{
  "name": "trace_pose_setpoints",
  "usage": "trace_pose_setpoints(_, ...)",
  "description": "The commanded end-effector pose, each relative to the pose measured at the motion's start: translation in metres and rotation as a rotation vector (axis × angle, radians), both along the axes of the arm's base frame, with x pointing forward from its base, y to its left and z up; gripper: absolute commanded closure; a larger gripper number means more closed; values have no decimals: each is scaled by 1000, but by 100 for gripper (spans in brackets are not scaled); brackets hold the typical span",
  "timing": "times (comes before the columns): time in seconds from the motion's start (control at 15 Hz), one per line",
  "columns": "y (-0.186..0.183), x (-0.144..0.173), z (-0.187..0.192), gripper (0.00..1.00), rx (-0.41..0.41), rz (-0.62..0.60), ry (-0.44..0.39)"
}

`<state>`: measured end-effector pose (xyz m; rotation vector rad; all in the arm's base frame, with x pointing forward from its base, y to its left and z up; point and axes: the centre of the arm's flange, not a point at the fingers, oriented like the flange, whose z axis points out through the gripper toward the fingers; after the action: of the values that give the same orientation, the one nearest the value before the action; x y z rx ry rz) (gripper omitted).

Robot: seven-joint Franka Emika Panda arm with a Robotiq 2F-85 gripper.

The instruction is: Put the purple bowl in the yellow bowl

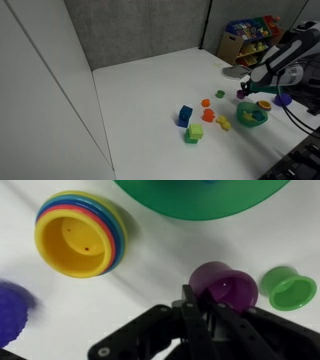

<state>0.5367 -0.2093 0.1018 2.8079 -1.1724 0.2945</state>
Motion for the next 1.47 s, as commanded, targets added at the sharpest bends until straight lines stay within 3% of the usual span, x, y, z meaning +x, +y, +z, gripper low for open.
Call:
trace_pose_setpoints(0.0, -15, -39, 40, 95, 2, -51, -12)
trace_pose_setpoints(0.27, -36, -77, 52, 95, -3, -100, 7)
trace_pose_setpoints(0.6, -53, -116, 39, 95, 7, -145, 44)
trace_pose_setpoints(1.4, -70, -130, 28, 95, -10, -153, 8)
